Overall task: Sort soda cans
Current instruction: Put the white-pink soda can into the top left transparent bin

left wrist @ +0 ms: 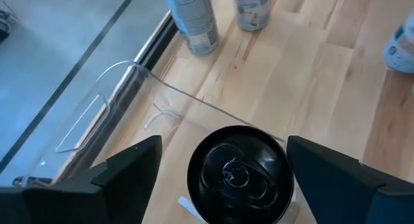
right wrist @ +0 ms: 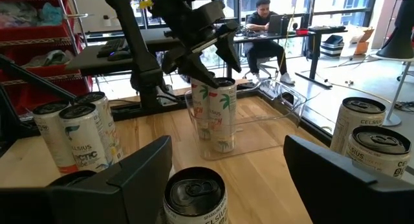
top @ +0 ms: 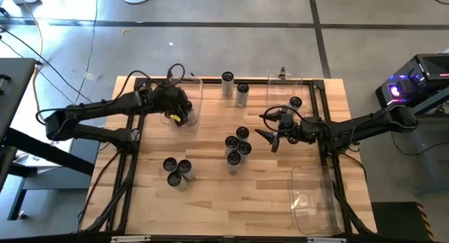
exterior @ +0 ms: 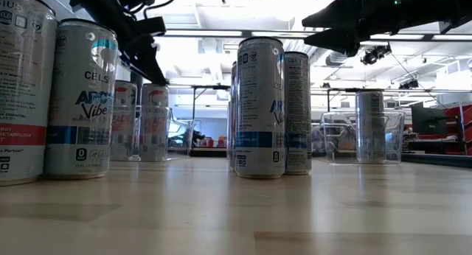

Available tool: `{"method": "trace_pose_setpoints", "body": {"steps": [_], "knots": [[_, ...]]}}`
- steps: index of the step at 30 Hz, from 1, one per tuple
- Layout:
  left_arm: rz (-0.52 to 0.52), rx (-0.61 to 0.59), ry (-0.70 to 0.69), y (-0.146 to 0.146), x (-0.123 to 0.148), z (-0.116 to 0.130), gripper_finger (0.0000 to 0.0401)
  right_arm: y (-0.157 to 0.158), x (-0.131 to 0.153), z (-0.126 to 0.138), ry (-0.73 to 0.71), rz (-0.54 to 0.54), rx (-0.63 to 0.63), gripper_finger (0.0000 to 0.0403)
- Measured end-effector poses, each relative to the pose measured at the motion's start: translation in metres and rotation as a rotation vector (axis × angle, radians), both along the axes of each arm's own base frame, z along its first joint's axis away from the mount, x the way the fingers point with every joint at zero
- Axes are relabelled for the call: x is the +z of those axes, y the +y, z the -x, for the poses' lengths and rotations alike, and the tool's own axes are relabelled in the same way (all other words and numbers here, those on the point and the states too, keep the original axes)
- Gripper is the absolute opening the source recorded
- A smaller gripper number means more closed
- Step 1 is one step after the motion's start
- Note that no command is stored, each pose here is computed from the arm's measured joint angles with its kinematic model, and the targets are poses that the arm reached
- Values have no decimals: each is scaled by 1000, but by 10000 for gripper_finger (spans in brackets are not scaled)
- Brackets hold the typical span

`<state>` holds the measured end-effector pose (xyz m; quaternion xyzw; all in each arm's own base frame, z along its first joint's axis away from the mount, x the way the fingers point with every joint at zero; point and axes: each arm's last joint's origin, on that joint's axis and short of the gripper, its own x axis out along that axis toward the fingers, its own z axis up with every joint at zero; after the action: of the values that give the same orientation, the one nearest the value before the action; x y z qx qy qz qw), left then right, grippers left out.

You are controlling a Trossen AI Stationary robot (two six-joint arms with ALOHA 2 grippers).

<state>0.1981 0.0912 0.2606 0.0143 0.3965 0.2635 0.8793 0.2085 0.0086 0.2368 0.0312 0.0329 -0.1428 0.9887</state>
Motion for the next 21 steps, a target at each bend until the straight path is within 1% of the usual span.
{"method": "trace_pose_setpoints", "body": {"steps": [6, 13, 21], "knots": [[-27, -47, 41, 3, -3, -2, 326, 0, 0, 0, 4, 0, 0, 293], [13, -79, 51, 2, -7, -4, 319, 0, -2, 0, 22, 2, 1, 293], [14, -91, 65, 2, -8, -3, 319, 0, -3, 0, 29, 2, 1, 293]]}}
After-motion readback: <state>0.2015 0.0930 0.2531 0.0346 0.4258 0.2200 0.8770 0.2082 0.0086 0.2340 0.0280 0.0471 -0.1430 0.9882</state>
